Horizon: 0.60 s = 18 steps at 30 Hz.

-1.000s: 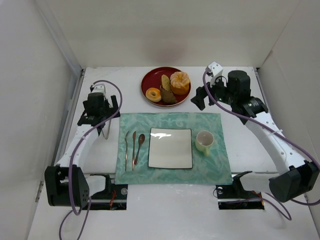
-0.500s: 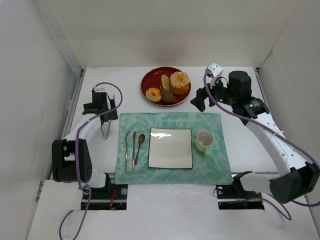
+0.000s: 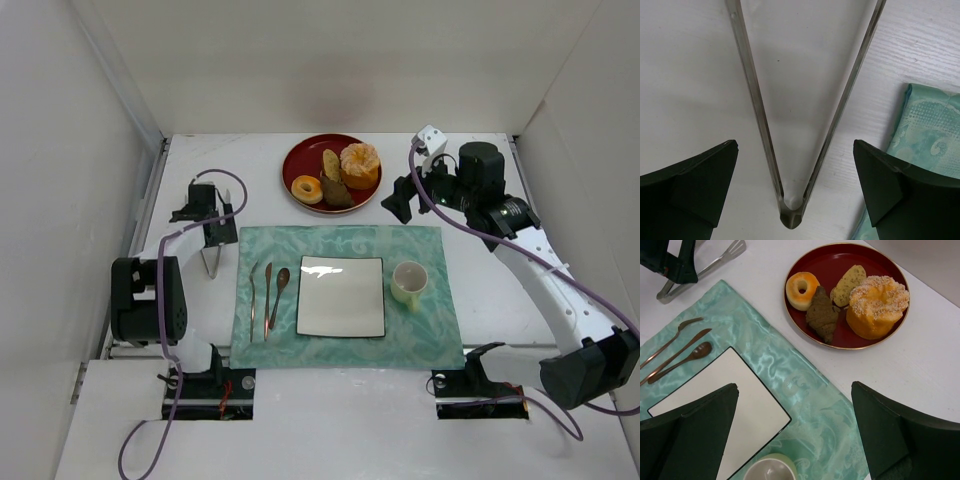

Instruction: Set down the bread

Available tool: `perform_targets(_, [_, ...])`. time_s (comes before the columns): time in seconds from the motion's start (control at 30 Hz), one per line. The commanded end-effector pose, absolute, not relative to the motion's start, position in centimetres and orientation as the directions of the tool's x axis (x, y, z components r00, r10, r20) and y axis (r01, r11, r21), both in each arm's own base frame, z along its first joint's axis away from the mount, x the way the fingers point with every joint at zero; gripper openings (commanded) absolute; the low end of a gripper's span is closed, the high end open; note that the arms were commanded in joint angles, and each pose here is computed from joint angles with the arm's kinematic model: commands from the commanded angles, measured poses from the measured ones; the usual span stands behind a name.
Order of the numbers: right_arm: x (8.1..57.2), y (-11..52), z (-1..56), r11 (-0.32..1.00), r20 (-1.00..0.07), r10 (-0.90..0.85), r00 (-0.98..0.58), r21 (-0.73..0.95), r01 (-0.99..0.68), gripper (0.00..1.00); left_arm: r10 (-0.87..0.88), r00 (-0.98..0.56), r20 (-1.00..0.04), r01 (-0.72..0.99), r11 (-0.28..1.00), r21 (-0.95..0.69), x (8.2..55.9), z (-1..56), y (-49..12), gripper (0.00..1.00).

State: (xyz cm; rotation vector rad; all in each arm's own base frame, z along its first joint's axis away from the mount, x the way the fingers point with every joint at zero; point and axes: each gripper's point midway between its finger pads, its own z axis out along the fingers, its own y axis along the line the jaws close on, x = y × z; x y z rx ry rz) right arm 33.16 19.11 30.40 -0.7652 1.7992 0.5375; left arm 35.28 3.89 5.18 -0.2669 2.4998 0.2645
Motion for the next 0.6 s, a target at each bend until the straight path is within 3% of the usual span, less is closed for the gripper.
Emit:
perform_targets(0.0, [32.6,19.4,32.0,0.679,-0.955,-0.226,-0.19,-0.015,-0.734,1.0,-0.117,-0.777,-0.618,-0.235,0.965,0.113,37.1,6.1,3.8,1.0])
perform_targets(0.57, [32.7,19.3,31.9,0.685,-0.955,-0.227,-0.191,-0.017,-0.728,1.0,-0.123,-0.824,-0.553,-0.215,0.971,0.104,37.2,3.6,4.2,0.93])
